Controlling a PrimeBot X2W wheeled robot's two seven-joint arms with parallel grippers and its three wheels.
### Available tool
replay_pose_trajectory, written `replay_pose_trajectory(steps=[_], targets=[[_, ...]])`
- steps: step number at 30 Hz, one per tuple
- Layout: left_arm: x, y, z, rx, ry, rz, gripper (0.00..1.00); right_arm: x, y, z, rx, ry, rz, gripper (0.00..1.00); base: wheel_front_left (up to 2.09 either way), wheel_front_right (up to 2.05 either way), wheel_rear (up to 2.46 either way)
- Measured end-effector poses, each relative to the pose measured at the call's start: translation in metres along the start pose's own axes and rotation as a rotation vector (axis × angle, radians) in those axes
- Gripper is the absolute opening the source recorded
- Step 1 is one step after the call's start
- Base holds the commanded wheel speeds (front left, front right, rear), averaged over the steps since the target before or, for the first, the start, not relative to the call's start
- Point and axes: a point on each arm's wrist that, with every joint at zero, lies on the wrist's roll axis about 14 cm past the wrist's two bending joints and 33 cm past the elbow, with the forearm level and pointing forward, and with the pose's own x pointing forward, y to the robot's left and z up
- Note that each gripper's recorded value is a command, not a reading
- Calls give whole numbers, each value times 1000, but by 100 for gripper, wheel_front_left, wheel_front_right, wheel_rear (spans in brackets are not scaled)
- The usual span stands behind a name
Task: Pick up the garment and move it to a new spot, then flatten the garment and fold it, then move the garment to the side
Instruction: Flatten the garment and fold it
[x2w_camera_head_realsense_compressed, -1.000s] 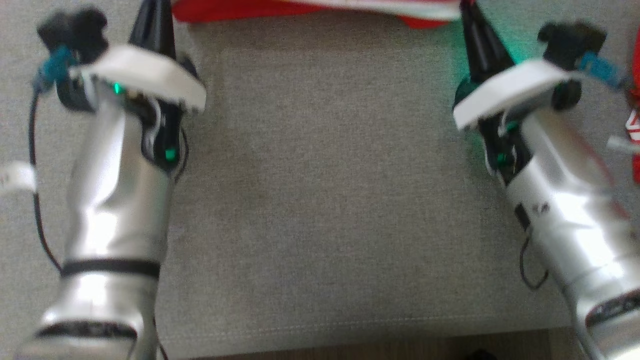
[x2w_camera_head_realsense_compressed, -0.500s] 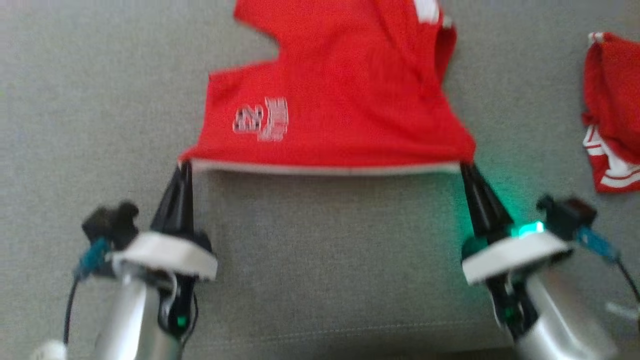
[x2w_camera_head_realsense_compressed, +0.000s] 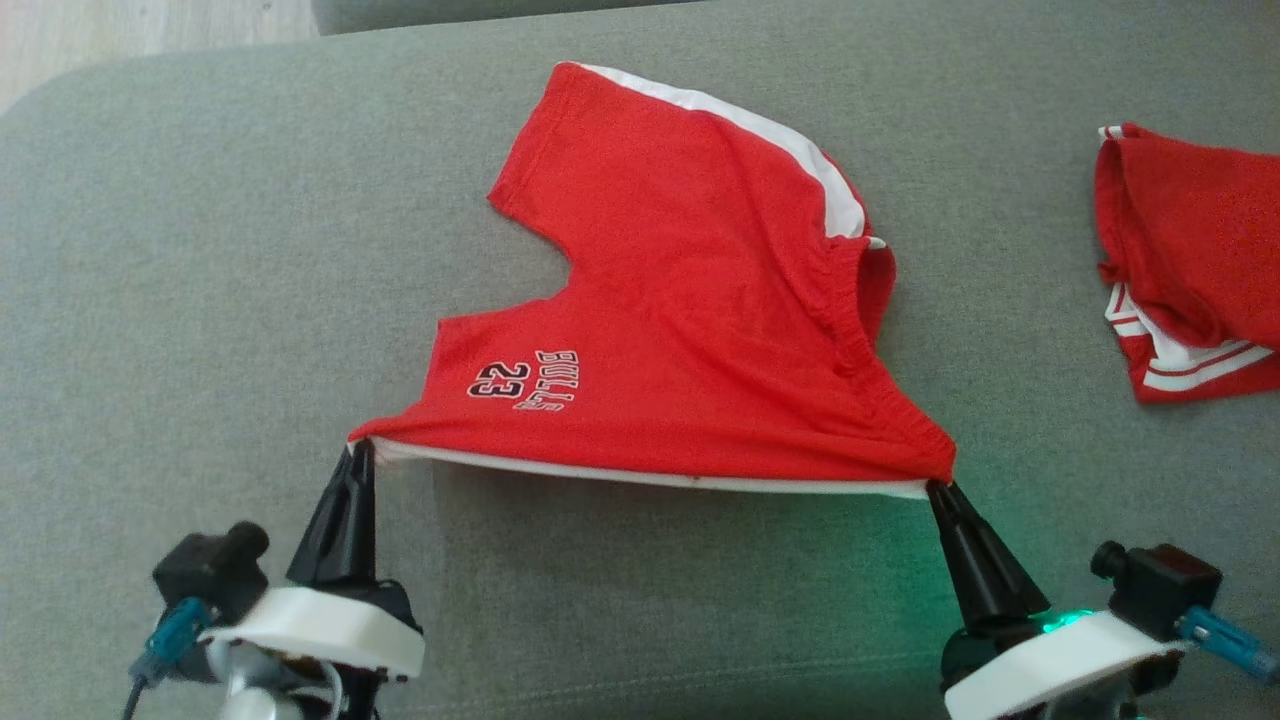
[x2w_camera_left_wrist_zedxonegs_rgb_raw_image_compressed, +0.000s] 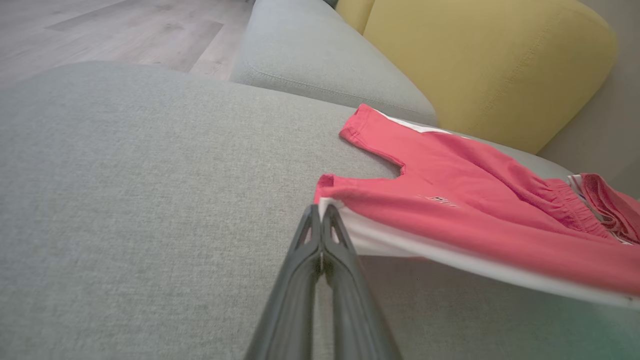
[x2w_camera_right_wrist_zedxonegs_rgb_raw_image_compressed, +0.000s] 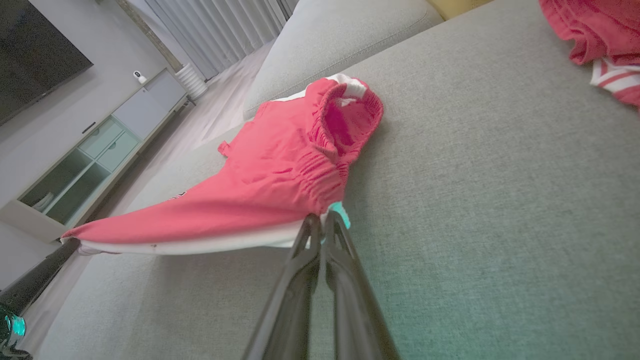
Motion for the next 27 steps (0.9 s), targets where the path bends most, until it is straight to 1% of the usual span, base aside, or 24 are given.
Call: replay_pose_trajectory(steps=[5, 10, 11, 16, 22, 27], targets=[[9, -3, 4, 24, 9, -29, 0, 2, 2, 5, 28, -9, -2, 0, 0, 0, 0], [46, -16, 20, 54, -15, -103, 0, 20, 2, 13, 70, -22, 7, 0, 0, 0, 0], [46, -16, 20, 54, -15, -103, 0, 20, 2, 13, 70, -22, 7, 0, 0, 0, 0], [97, -27, 37, 87, -42, -168, 0, 58, 9, 36, 86, -81, 56, 0, 0, 0, 0], [156, -43, 34, 109, -8, -231, 0, 95, 5, 48, 104, -117, 73, 0, 0, 0, 0], [201, -63, 40, 141, -4, -292, 0, 115, -3, 62, 124, -162, 69, 0, 0, 0, 0]])
